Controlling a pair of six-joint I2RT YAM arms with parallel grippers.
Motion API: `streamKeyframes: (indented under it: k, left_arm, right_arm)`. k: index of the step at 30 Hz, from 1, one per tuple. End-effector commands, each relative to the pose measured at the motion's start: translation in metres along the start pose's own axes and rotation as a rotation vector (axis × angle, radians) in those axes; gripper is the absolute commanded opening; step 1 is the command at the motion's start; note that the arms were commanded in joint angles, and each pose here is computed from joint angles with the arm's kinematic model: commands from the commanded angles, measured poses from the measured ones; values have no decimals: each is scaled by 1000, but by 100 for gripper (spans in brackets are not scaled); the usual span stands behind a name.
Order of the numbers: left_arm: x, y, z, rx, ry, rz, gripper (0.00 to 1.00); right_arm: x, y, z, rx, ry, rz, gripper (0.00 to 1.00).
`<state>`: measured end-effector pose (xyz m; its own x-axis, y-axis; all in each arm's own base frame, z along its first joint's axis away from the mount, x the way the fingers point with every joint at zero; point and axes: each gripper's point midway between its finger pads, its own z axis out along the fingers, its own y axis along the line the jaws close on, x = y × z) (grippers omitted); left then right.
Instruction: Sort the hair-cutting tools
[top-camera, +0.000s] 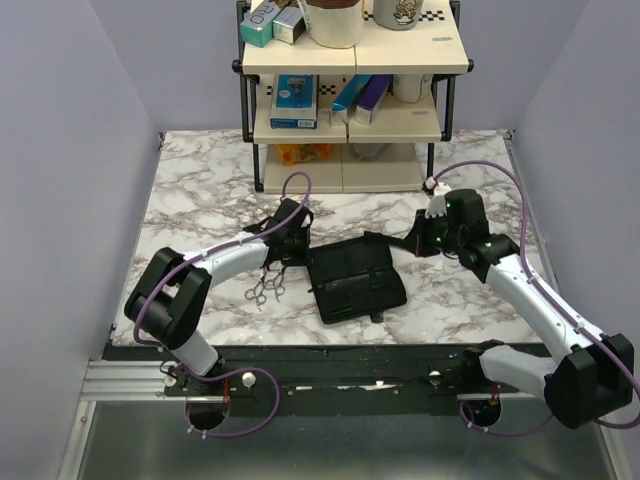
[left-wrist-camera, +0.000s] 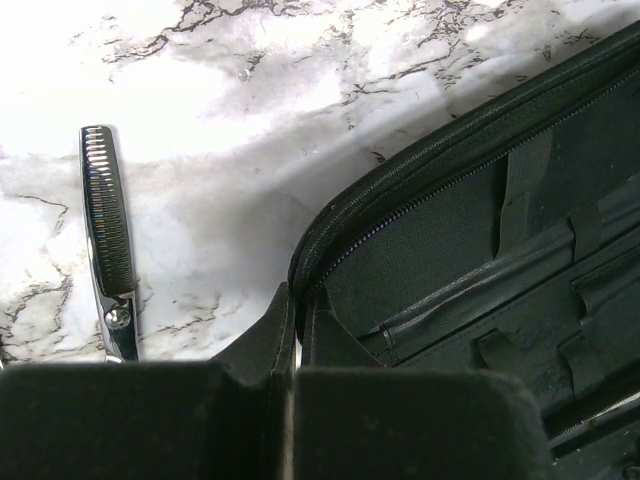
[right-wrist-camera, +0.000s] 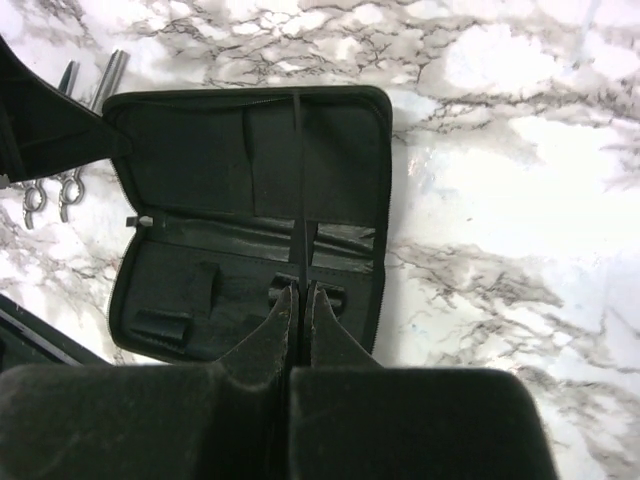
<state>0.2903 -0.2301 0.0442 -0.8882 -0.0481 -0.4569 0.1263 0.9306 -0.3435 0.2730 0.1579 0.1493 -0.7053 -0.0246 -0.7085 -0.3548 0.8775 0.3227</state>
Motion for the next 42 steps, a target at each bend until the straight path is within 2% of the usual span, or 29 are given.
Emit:
streamKeyframes:
  k: [1,4,9,13,16,23,33,38,42]
  left_arm:
    - [0,15,-4,-55,-40,32,0]
    - [-1,6,-9,-8,-55,27,0]
    - [0,-4,-14,53,-75,33,0]
    - [-2,-9,-19,93,-106,40,0]
    - [-2,-9,-20,96,-112,49,0]
    - [0,-18,-19,149,-108,56,0]
    - [-1,-18,-18,154,-110,59,0]
    - [-1,-18,-20,149,-112,63,0]
    - [-1,-16,-21,141,-113,62,0]
  right_arm:
    - [-30,9,-5,-111,-21,-92,1]
    - [-29,-4,-5,-74,19,-101,1]
    - [-17,31,-7,-338,150,-125,1]
    - [-19,56,-20,-510,175,-141,1]
    - [-19,42,-22,-458,188,-139,0]
    - [-26,2,-25,-344,113,-89,1]
    - [-6,-8,-2,-389,202,-36,1]
    - [4,-22,15,-349,242,-14,1]
    - [-8,-38,22,-300,237,-4,1]
